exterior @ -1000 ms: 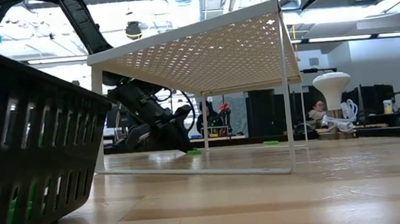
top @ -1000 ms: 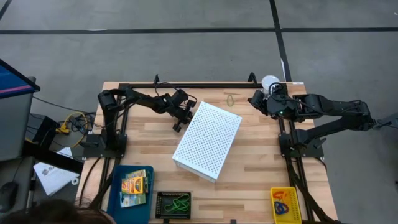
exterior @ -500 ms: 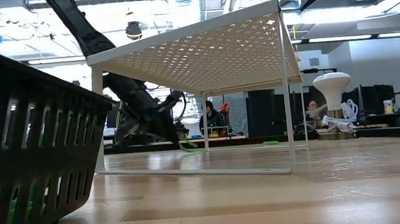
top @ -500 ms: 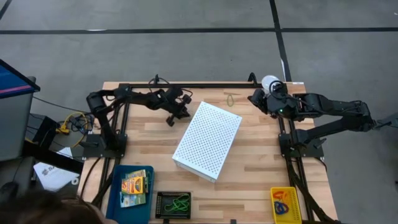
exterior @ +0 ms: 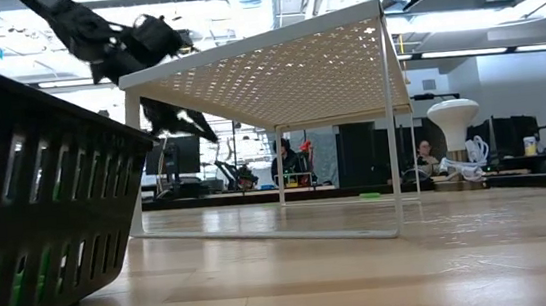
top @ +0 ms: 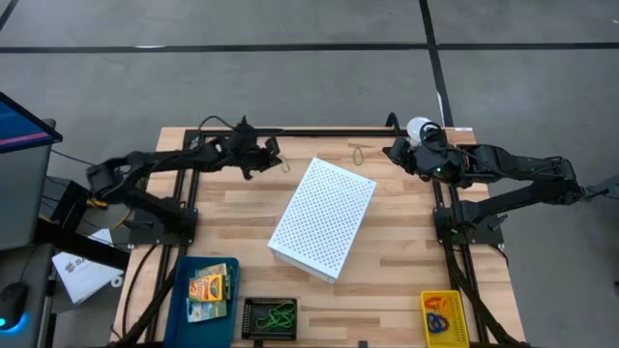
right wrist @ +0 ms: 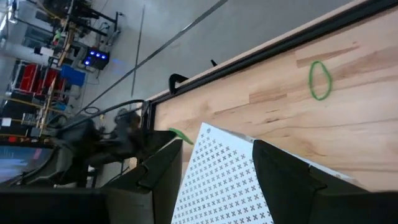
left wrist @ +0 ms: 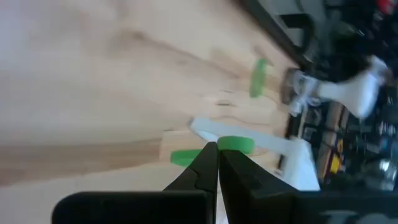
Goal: Pick & Place Office Desk Supplies
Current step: Put the green rubber band into the black bin
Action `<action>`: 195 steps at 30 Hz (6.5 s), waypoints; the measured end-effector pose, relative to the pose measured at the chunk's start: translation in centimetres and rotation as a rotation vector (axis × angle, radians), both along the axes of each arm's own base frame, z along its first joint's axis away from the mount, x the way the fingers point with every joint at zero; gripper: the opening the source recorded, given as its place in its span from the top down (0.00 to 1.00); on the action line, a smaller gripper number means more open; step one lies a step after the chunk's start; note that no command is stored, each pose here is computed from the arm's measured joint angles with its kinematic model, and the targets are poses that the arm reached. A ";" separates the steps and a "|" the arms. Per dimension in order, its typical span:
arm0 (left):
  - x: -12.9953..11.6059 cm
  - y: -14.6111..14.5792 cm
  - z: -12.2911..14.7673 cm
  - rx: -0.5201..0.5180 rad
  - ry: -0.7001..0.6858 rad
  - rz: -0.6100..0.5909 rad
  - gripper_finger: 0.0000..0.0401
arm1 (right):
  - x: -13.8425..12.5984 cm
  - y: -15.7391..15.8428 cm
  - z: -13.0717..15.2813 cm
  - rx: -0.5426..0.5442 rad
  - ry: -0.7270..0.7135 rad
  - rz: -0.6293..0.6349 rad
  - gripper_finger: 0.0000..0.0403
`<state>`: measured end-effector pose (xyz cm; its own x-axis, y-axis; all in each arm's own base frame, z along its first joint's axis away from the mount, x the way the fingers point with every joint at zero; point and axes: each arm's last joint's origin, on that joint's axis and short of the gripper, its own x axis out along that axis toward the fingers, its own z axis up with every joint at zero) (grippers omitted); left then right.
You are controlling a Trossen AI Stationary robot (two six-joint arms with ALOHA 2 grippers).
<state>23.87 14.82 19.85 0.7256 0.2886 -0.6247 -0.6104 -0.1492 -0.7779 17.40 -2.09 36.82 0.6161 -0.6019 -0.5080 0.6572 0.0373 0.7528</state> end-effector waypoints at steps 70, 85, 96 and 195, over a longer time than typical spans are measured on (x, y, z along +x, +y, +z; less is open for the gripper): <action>-0.5 -38.1 1.2 -0.088 0.250 -0.939 0.87 | -5.0 7.3 1.7 -0.326 0.031 0.577 0.52; -0.6 -37.6 1.3 -0.031 0.260 -0.969 0.46 | -3.3 8.4 1.0 -0.323 0.062 0.564 0.52; -1.8 -31.0 9.4 0.258 -0.007 -0.761 0.42 | -2.9 7.3 1.0 -0.311 0.079 0.521 0.52; -1.1 2.7 18.8 0.863 -0.421 0.047 0.62 | 10.4 -30.3 -22.9 0.526 0.780 0.819 0.53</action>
